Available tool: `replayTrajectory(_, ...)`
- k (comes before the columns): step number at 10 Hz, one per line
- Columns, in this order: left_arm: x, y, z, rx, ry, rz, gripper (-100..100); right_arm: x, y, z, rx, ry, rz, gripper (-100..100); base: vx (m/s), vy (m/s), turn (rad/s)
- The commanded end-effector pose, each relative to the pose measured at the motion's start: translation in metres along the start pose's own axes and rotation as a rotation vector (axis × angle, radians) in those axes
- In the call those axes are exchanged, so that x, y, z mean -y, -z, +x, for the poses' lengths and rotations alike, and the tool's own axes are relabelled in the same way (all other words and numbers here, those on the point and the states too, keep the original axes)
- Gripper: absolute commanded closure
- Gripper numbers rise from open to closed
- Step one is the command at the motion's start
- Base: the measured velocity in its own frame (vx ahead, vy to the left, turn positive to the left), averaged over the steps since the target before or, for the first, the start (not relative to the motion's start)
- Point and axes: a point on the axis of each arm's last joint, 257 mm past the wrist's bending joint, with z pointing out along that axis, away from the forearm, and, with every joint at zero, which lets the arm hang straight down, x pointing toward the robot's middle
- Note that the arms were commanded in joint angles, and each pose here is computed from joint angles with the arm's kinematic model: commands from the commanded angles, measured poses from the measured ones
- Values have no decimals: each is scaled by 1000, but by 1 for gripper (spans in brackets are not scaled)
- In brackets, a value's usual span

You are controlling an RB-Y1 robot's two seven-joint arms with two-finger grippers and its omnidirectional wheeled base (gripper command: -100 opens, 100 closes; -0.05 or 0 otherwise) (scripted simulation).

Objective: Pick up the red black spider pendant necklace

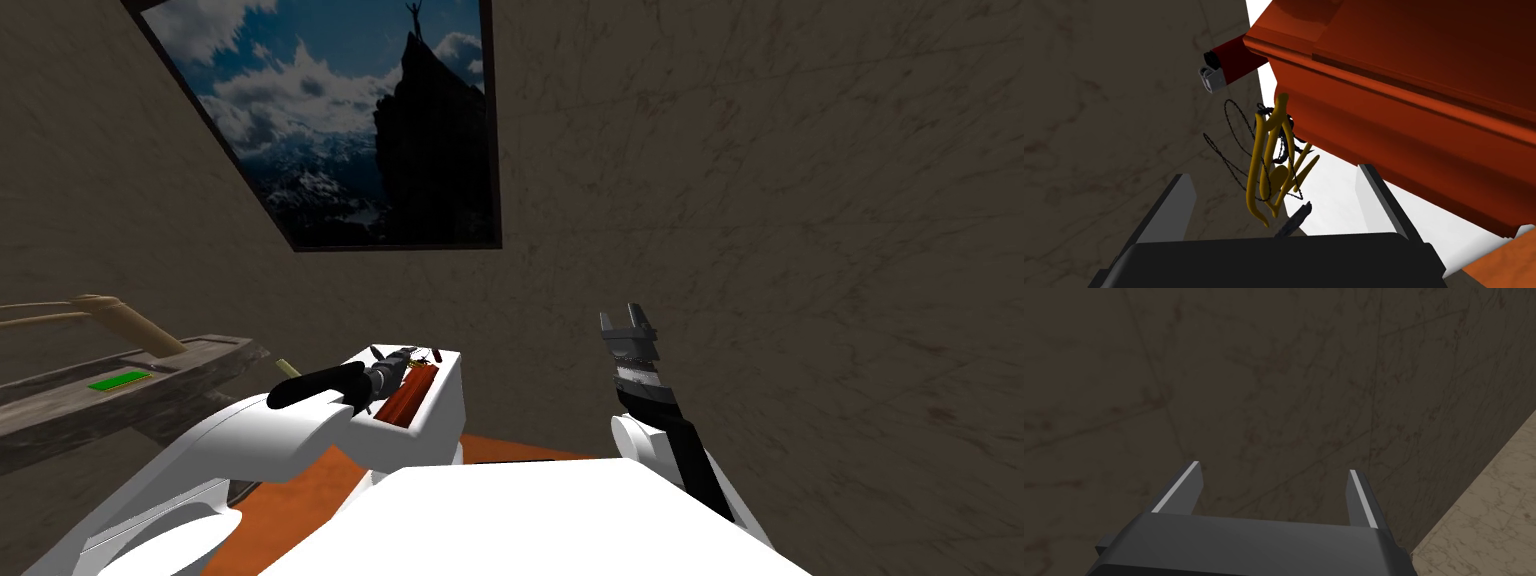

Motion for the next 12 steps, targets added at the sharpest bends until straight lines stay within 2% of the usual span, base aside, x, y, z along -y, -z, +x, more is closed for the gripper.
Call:
replayTrajectory(1, -3, 6, 6, -10, -24, -14, -100, 0, 0, 0, 0, 0, 0, 0, 32, 41, -29)
replayTrajectory(2, -4, 12, 12, -19, -40, -17, -100, 0, 0, 0, 0, 0, 0, 0, 36, 40, -39)
replayTrajectory(3, -3, 9, 9, -14, -30, -13, -100, 0, 0, 0, 0, 0, 0, 0, 17, 18, -9)
replayTrajectory(4, -4, 9, 10, -15, -32, -15, 0, 0, 0, 0, 0, 0, 0, 0, 0, 0, 0)
replayTrajectory(5, -5, 1, 7, -11, -28, -15, -100, 0, 0, 0, 0, 0, 0, 0, 7, 0, -38)
replayTrajectory(8, -7, -11, 2, -5, -24, -16, -100, 0, 0, 0, 0, 0, 0, 0, 8, -4, -25)
replayTrajectory(9, -5, -8, 3, -6, -25, -16, -100, 0, 0, 0, 0, 0, 0, 0, 0, 0, 0)
replayTrajectory(10, -5, -8, 2, -6, -25, -14, 100, 0, 0, 0, 0, 0, 0, 0, 0, 0, 0)
replayTrajectory(12, -6, -8, 3, -6, -25, -17, 100, 0, 0, 0, 0, 0, 0, 0, 0, 0, 0)
